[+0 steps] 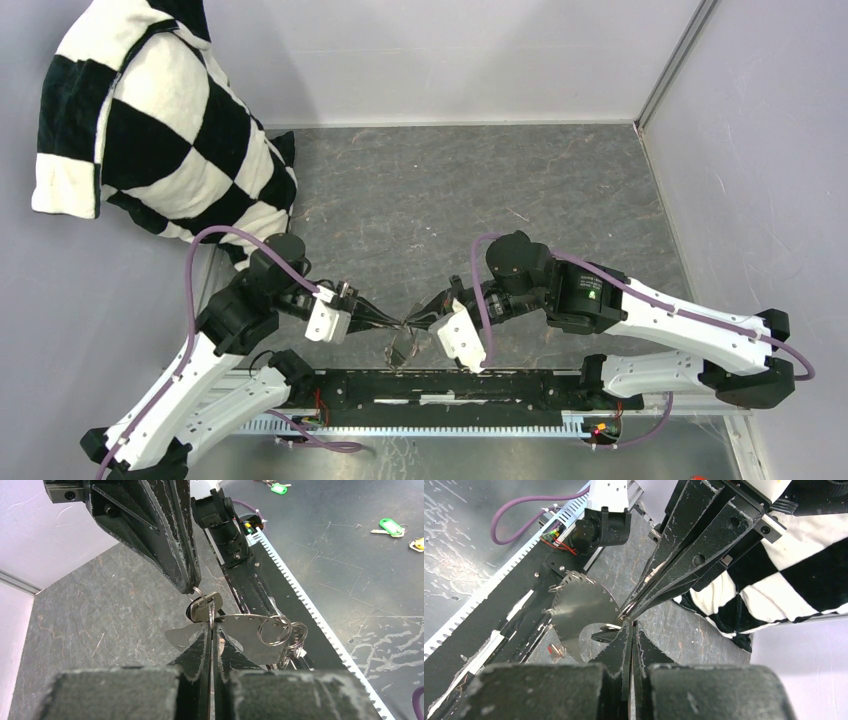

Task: Put the keys on the keyring

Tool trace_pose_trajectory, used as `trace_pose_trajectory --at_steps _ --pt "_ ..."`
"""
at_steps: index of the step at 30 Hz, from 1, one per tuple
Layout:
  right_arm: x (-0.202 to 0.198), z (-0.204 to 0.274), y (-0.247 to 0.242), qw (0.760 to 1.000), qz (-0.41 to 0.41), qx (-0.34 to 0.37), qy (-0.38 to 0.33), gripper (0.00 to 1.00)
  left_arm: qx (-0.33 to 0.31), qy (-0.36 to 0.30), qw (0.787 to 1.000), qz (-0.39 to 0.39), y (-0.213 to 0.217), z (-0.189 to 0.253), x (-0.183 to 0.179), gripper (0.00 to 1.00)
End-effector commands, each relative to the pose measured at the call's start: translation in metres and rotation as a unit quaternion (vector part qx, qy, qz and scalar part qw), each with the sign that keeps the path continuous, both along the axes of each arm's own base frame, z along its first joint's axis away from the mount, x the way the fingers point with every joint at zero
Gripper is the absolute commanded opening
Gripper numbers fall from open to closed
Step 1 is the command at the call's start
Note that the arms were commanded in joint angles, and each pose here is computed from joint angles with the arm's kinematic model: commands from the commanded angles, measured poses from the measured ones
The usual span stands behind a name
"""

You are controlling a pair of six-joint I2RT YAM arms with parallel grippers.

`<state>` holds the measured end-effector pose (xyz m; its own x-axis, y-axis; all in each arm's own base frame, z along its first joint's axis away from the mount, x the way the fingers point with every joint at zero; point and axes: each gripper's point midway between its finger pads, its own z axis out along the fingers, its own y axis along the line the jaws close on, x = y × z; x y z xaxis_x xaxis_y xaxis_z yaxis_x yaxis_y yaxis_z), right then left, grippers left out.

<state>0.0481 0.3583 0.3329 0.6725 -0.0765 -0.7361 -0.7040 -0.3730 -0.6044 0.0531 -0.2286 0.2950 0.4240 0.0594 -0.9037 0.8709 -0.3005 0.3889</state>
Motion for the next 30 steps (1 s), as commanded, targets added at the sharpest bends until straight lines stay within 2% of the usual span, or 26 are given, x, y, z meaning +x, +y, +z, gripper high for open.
trace_pose_trajectory --at_steps 1,30 --pt "0.004 0.025 -0.001 0.999 -0.013 0.028 -0.020 0.00 -0.010 0.001 1.000 -0.011 -0.001 0.009 -0.004 0.02" --pt "0.006 0.029 -0.004 0.999 -0.025 0.032 -0.012 0.00 -0.001 0.004 1.000 0.001 0.005 0.007 -0.006 0.02"
